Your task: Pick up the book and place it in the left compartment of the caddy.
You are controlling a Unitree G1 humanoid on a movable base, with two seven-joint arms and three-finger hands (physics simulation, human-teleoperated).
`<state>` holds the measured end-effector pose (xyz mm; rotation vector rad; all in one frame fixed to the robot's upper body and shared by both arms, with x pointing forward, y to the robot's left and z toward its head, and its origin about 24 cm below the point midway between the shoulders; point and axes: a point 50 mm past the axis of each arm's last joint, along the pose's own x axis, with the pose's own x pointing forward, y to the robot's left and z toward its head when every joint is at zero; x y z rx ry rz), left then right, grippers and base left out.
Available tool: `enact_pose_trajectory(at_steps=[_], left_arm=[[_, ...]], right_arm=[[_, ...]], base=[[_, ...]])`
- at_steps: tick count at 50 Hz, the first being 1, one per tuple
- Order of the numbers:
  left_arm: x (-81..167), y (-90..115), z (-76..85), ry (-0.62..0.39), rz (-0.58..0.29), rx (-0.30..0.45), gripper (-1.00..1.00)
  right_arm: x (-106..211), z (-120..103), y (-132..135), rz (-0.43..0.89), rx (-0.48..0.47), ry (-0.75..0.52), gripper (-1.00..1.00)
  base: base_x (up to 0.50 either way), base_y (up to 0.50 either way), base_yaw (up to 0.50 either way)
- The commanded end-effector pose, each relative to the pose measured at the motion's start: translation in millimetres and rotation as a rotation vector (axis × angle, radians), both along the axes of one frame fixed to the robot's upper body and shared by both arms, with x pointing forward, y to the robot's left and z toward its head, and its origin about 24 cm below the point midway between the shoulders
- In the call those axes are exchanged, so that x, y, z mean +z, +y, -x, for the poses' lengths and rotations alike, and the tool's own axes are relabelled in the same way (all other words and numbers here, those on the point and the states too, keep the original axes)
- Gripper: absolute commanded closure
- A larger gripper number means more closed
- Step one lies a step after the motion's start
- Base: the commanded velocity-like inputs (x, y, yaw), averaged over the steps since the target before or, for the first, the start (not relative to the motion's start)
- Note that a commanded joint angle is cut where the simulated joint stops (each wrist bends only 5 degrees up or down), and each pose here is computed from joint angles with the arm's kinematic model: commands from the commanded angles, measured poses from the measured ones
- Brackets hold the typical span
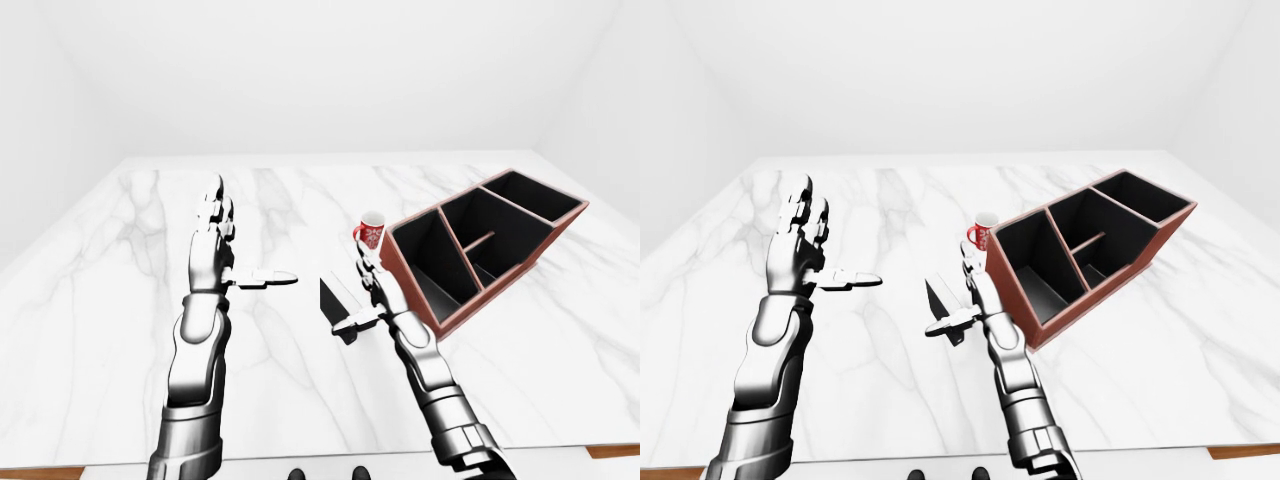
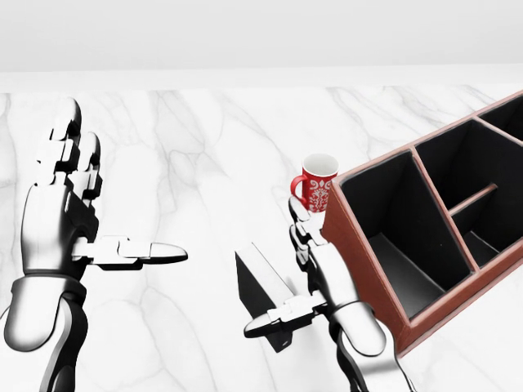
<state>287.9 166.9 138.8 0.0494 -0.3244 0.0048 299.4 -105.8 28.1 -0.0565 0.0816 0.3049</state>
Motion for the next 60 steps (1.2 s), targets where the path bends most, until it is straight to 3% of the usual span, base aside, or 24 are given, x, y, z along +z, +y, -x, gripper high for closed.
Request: enact_pose_trajectory(at_steps=[1, 17, 35, 36, 37, 38, 40, 55, 60], left_arm=[[-0.9, 0.0, 1.0, 0.002, 0.003, 0.0, -1.0], [-1.7, -0.5, 1.0, 0.005, 0.002, -0.001, -1.0], [-4.2, -0.1, 0.5, 0.016, 0.004, 0.001, -1.0], [-4.3, 0.0, 0.6, 0.016, 0.004, 0.002, -1.0], [-4.3, 0.0, 0.6, 0.016, 0.005, 0.002, -1.0], [-4.2, 0.2, 0.5, 0.016, 0.005, 0.003, -1.0], [-4.1, 0.3, 0.3, 0.016, 0.005, 0.003, -1.0], [-1.8, 1.0, -0.5, 0.008, 0.007, 0.003, -1.0], [-2.4, 0.7, 0.1, 0.009, 0.006, 0.003, -1.0]], right_arm=[[-14.0, -5.9, 0.9, 0.021, -0.002, 0.045, -1.0], [-52.2, -4.4, -4.6, 0.064, -0.032, 0.238, -1.0], [-68.3, 1.1, -8.3, 0.101, -0.051, 0.315, -1.0], [-68.1, 1.1, -8.2, 0.101, -0.051, 0.314, -0.78], [-67.8, 1.1, -8.1, 0.1, -0.051, 0.312, -0.09], [-67.6, 1.0, -8.1, 0.099, -0.052, 0.311, 0.74], [-67.7, 1.1, -8.3, 0.1, -0.052, 0.311, 1.0], [-65.6, 0.1, -9.2, 0.099, -0.053, 0.3, 1.0], [-44.6, -4.9, -4.9, 0.069, -0.037, 0.193, 1.0]], base=[[0.0, 0.0, 0.0], [0.0, 0.0, 0.0], [0.0, 0.0, 0.0], [0.0, 0.0, 0.0], [0.0, 0.0, 0.0], [0.0, 0.0, 0.0], [0.0, 0.0, 0.0], [0.0, 0.0, 0.0], [0.0, 0.0, 0.0]])
